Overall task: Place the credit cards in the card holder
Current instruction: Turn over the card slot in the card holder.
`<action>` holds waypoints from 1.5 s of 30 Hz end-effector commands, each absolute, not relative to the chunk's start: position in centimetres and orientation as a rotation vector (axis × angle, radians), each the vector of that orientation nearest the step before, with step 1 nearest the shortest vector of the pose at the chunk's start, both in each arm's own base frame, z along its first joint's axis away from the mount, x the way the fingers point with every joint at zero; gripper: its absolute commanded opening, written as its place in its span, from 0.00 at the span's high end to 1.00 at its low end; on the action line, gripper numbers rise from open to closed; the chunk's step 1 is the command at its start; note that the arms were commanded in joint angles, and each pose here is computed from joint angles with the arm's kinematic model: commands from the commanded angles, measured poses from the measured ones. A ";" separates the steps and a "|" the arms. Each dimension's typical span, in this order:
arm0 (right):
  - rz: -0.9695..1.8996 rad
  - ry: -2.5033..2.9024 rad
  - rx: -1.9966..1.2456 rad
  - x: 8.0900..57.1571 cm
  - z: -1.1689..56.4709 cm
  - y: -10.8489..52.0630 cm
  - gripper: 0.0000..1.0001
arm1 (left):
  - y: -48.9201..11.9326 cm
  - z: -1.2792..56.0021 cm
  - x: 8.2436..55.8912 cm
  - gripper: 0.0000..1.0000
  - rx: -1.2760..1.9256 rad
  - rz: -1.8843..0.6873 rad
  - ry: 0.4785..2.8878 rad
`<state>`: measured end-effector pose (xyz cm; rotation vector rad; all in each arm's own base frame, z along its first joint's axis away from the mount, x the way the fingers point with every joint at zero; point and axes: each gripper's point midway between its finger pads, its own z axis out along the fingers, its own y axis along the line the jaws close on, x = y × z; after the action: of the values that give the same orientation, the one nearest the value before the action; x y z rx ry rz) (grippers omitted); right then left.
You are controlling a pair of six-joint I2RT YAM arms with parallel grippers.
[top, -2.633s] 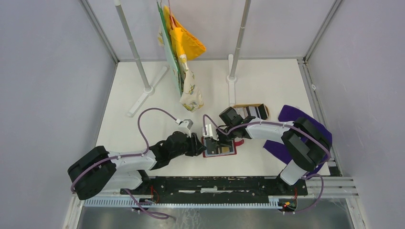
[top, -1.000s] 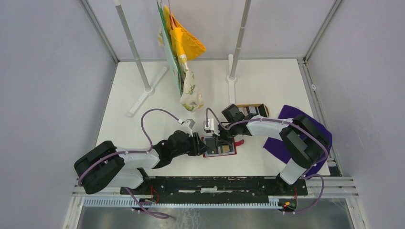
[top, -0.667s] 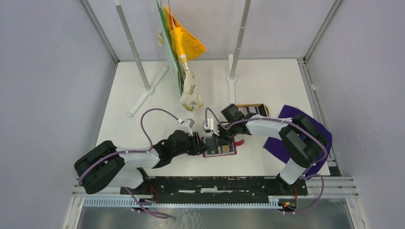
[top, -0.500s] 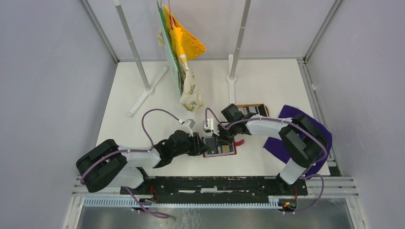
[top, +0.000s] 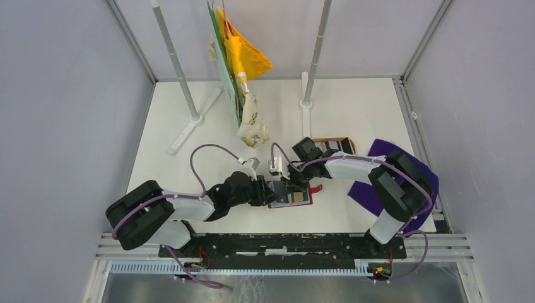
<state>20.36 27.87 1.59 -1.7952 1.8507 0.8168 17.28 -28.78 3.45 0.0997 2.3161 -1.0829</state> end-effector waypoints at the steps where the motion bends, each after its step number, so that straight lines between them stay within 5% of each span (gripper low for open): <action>1: 0.809 1.875 -1.803 20.6 1.5 27.5 0.88 | -30.7 6.7 18.2 0.58 0.096 -1.202 2.215; 25: 0.871 1.863 -1.777 20.4 2.2 27.6 0.83 | -31.8 8.0 18.3 0.58 0.127 -1.255 2.186; 45: 0.982 1.767 -1.627 21.7 7.3 27.2 0.72 | -33.5 9.1 18.5 0.46 0.176 -1.319 2.166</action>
<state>21.06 26.63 4.34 -1.6697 1.8530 0.9495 17.63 -31.72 6.55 0.1575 2.2490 -1.2357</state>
